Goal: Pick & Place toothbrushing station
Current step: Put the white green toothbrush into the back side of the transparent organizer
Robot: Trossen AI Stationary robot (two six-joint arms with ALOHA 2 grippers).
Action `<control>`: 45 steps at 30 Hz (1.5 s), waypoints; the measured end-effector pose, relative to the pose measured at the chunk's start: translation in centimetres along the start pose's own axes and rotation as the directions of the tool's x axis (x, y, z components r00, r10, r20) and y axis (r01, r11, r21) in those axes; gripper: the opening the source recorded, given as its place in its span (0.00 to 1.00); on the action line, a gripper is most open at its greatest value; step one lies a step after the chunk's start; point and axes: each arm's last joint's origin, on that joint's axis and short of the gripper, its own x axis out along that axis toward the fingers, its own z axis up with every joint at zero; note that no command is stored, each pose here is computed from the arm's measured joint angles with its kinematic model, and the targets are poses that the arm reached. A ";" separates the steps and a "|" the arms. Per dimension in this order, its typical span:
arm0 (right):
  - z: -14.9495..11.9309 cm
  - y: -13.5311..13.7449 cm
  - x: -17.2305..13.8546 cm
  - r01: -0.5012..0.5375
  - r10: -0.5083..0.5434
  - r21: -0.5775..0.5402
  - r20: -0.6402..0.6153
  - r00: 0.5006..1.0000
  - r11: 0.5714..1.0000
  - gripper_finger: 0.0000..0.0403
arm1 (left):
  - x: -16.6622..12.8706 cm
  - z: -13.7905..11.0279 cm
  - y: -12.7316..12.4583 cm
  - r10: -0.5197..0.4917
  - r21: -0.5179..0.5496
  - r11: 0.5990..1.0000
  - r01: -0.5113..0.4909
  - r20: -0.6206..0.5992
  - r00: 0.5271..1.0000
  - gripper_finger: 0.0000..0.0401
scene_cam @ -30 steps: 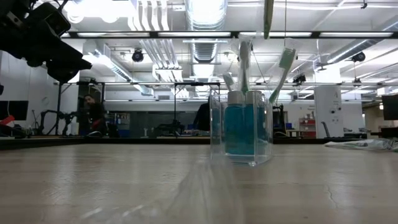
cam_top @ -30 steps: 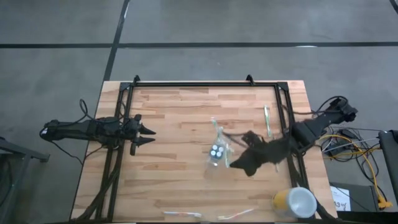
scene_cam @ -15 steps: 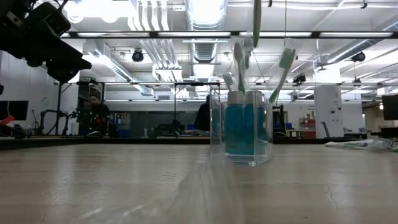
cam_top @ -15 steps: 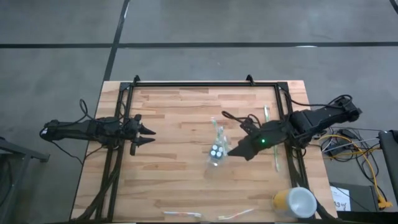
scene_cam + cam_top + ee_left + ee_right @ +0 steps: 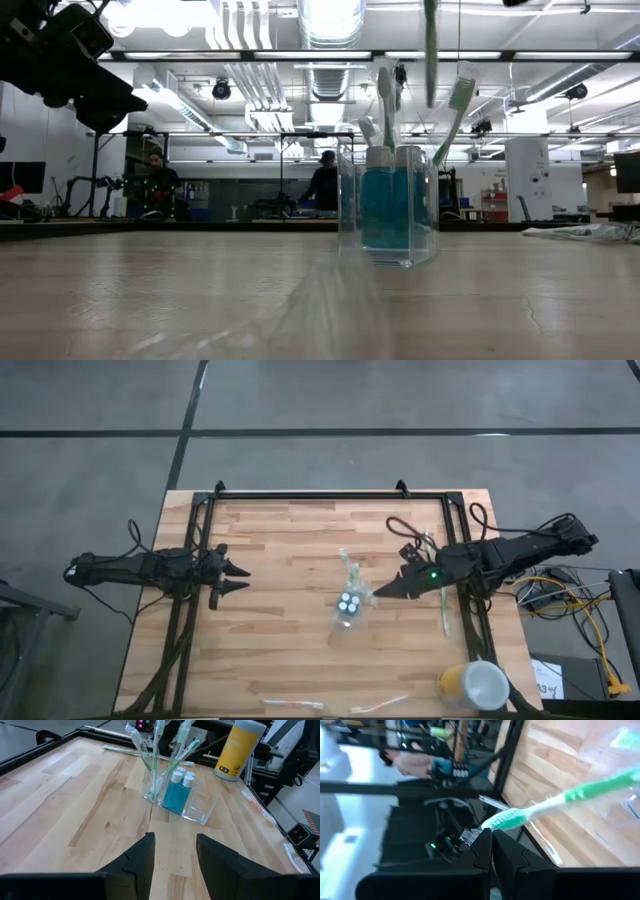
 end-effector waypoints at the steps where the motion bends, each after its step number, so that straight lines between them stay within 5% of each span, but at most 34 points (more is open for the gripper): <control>1: 0.2 -0.5 0.0 -0.012 0.012 0.011 0.009 1.000 1.000 0.02 | 0.0 0.0 0.0 0.000 0.000 1.000 0.000 0.000 1.000 0.37; 10: 1.4 -3.6 0.3 -0.113 0.109 0.069 0.050 0.993 0.991 0.02 | 0.0 0.0 0.0 0.001 0.000 1.000 -0.001 0.001 1.000 0.37; 29: 2.4 -6.7 1.1 -0.136 0.134 0.173 0.018 0.991 0.976 0.02 | 0.0 0.0 0.0 0.003 0.000 1.000 -0.003 0.001 1.000 0.37; 45: 2.4 -10.4 3.6 -0.025 0.022 0.295 0.014 1.000 0.955 0.02 | 0.0 0.0 0.0 -0.001 0.000 1.000 0.001 0.001 1.000 0.37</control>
